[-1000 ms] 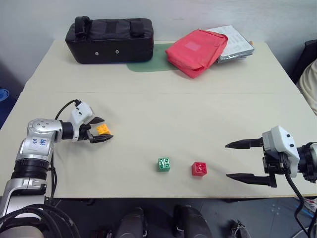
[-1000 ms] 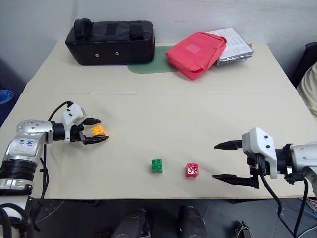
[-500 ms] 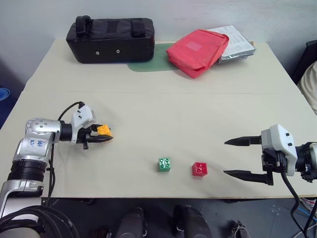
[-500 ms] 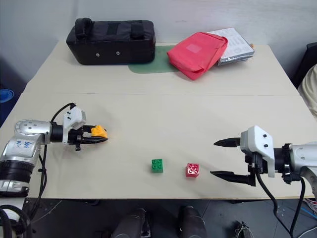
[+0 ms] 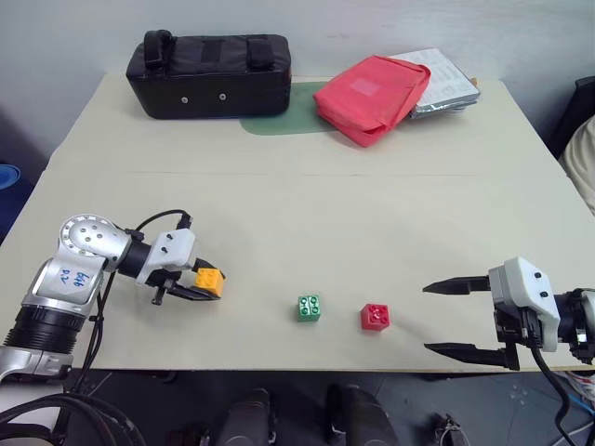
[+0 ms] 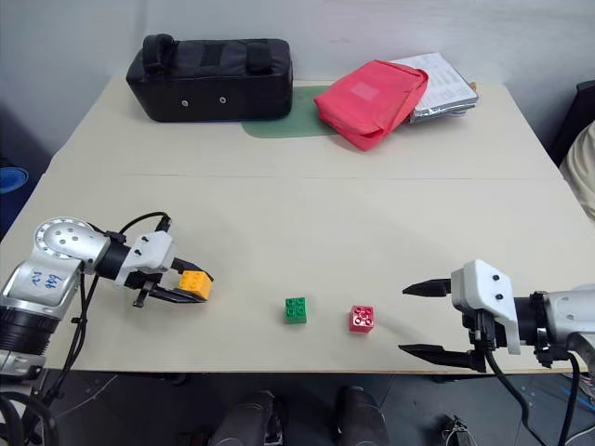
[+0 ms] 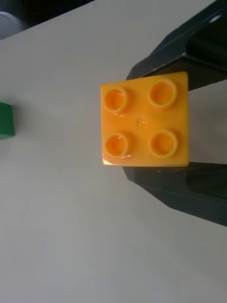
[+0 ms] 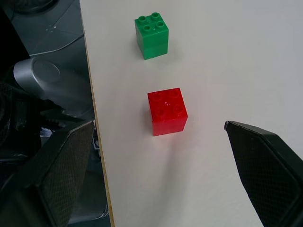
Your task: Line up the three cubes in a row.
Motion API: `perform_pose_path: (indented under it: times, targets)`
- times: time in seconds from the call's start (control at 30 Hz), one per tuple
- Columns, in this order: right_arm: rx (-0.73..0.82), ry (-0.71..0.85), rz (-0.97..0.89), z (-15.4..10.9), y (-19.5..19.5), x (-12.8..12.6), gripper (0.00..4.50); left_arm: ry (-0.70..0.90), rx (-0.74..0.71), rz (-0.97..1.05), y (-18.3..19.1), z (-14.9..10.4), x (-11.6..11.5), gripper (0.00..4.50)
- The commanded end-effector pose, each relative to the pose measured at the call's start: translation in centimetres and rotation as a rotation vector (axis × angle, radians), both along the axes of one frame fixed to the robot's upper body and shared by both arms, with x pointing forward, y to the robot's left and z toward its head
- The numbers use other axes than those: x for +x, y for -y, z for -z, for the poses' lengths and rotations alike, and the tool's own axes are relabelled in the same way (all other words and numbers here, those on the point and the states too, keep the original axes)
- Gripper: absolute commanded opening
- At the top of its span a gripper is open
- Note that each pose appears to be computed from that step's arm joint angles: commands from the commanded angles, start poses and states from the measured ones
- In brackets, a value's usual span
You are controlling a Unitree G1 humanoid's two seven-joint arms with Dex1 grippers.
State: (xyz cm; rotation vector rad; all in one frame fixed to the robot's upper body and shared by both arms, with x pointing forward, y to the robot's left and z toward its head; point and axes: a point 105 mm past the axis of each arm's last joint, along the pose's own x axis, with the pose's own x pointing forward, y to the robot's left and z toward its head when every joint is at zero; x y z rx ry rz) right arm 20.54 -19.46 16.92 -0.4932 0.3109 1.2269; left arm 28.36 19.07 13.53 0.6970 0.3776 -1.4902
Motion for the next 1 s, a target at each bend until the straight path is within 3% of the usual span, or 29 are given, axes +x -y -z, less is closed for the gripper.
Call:
perform_pose_path:
  times: [0.03, 0.6, 0.9, 1.0]
  targets:
    - [0.008, 0.029, -0.02, -0.2, -0.8, -0.2, 4.5, 0.014, -0.02, 0.034, 1.2, 0.2, -1.1, 1.54]
    - [0.01, 0.052, -0.008, 0.1, -1.1, 0.6, 4.5, 0.055, -0.01, -0.029, 0.5, 2.4, -1.3, 1.54]
    - [0.002, 0.032, 0.001, -0.1, -0.2, 0.6, 4.5, 0.059, -0.068, -0.092, -1.3, 1.5, -1.6, 4.36]
    - [-0.02, 0.02, 0.006, -0.3, 1.3, 0.4, 4.5, 0.04, -0.06, -0.136, -3.4, 0.0, -2.1, 4.45]
